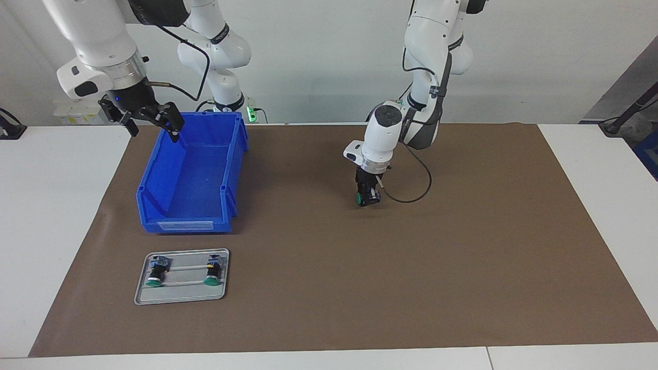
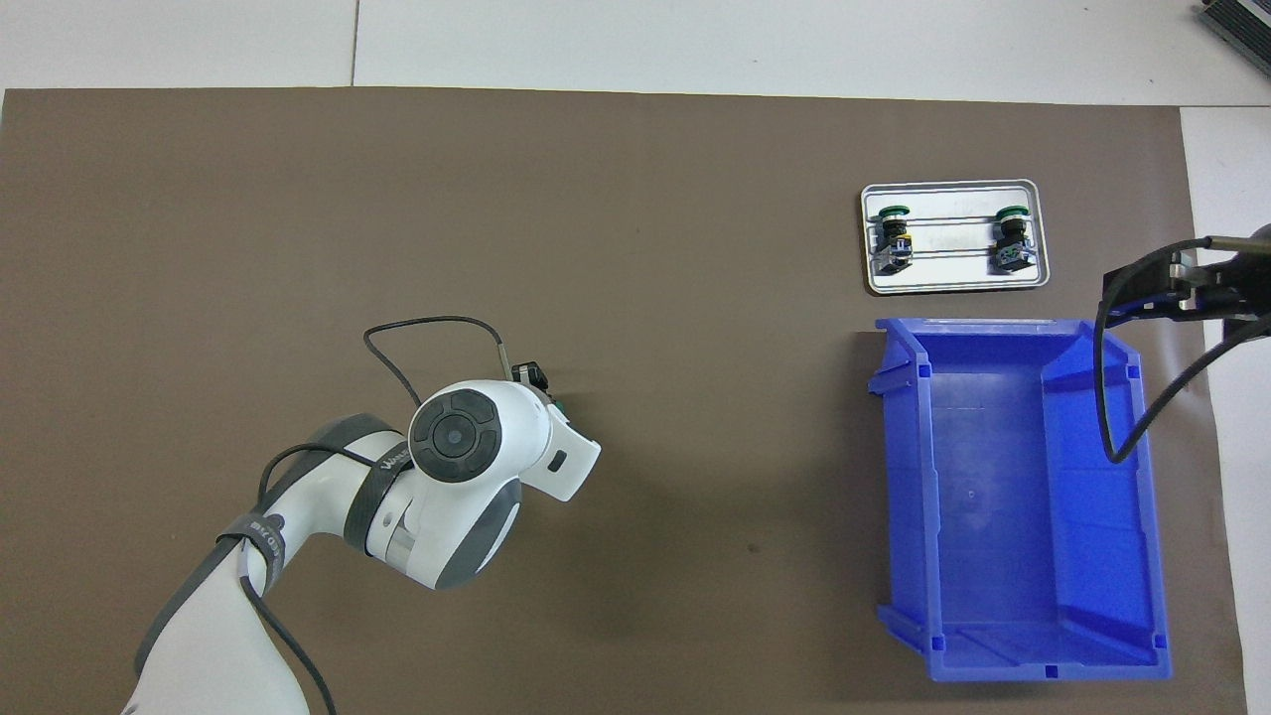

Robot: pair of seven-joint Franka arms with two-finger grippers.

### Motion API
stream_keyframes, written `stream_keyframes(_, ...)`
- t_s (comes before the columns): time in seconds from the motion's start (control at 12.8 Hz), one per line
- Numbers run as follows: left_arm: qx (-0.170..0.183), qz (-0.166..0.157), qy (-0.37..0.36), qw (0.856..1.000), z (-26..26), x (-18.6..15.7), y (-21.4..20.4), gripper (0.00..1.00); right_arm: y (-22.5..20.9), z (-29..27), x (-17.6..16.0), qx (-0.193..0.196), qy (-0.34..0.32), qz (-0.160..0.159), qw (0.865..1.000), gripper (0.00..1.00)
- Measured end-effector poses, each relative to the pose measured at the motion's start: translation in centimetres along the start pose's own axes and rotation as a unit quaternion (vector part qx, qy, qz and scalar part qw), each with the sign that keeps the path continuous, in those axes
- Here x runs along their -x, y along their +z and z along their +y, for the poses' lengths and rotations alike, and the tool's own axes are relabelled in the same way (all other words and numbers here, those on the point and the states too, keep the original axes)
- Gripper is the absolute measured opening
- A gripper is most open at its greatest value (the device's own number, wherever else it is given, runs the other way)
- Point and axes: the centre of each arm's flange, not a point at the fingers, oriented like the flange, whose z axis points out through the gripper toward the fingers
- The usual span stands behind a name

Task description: Place and press button with both arms

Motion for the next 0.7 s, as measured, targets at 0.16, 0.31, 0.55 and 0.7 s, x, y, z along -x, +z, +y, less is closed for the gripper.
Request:
stream_keyframes(0.16, 0.004, 0.008, -0.016, 1.0, -0.2, 0.1, -0.1, 0.33, 0.0, 0.0, 0.0, 0.0, 0.0, 0.0, 1.0, 1.0)
stream_keyframes(0.31, 0.008, 0.031, -0.046, 0.998, -0.9, 0.0, -0.5, 0.33, 0.0, 0.0, 0.0, 0.0, 0.0, 0.0, 1.0, 1.0)
stream_keyframes(0.55, 0.013, 0.062, -0.08, 0.995, -2.3, 0.0, -1.7, 0.33, 0.0, 0.0, 0.0, 0.0, 0.0, 0.0, 1.0, 1.0)
stream_keyframes(0.7, 0.031, 0.101, -0.094, 0.99, -2.8, 0.4, -1.8, 0.33, 0.0, 0.0, 0.0, 0.0, 0.0, 0.0, 1.0, 1.0)
